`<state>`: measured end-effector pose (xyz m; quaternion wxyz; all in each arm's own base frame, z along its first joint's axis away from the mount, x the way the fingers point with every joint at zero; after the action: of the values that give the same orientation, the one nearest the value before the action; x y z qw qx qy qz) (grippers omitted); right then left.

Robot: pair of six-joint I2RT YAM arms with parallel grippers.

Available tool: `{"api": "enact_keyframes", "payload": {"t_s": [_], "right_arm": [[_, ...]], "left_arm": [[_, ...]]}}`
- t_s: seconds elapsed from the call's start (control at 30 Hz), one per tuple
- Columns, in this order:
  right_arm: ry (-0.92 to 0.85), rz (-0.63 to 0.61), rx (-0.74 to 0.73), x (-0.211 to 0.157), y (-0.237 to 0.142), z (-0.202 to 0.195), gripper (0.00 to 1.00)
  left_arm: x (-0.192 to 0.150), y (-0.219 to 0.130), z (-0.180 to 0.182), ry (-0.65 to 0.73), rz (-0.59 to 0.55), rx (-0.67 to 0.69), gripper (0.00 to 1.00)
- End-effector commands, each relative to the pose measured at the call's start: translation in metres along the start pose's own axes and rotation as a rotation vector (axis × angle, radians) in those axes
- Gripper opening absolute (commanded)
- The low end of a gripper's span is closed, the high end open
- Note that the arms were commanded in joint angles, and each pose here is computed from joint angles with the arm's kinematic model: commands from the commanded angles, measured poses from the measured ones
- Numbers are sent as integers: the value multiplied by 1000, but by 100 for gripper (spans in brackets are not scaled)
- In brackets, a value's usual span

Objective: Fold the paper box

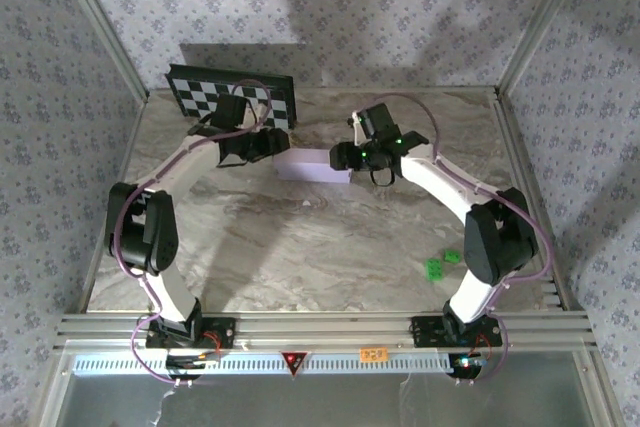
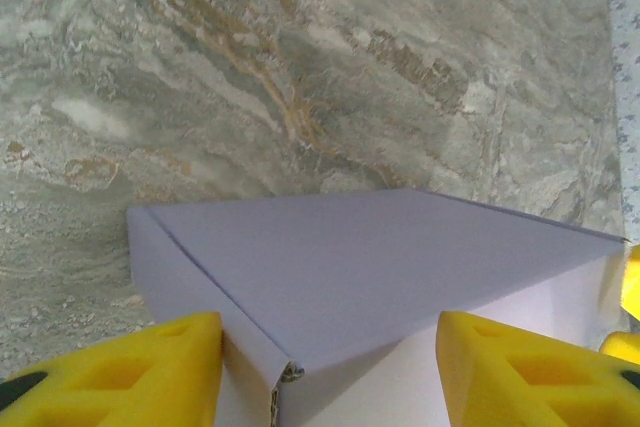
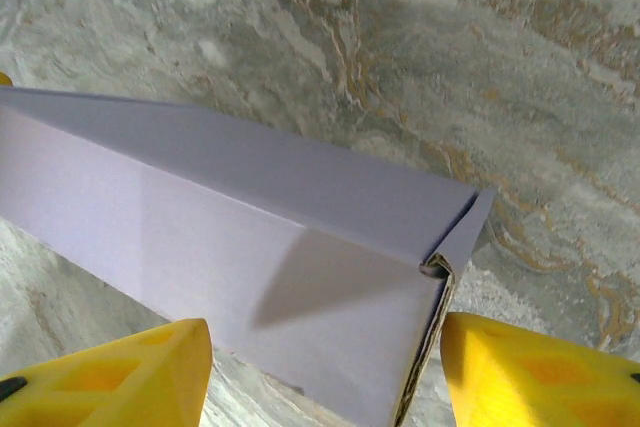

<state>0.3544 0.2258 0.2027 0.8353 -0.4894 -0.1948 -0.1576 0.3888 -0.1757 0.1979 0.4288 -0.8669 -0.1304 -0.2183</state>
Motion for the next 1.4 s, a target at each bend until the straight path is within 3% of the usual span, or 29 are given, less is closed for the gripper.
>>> {"api": "enact_keyframes", "payload": {"t_s": [0.0, 0.3, 0.47, 0.77, 0.97, 1.37], "right_arm": [[-33, 35, 58, -20, -5, 15, 64], [79, 179, 80, -80, 10, 5, 66], [125, 224, 52, -99, 18, -9, 68], [174, 225, 43, -76, 27, -31, 69], [180, 240, 57, -60, 43, -39, 67], [170, 253, 146, -43, 74, -13, 61]], "left_arm": [[-18, -2, -16, 23, 26, -116, 58], [-80, 4, 12, -75, 108, -70, 59], [-98, 6, 23, -97, 119, -37, 59], [-82, 7, 28, -58, 103, 15, 57], [-72, 21, 28, -63, 120, -21, 54], [-67, 41, 33, -89, 132, -61, 47]]}}
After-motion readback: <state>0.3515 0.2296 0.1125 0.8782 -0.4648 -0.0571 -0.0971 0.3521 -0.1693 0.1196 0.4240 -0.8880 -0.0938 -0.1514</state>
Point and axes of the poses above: each hand's point on the last joint's axis, 136 mm out from that joint toward the fingers, its own y axis out along the fingers, its own z axis along the line the jaws close on, x = y × z, the point moved 6 cm from there along -y, back along the fingers, and after that the axes turned 9 degrees about y, right-handed, at the moved point
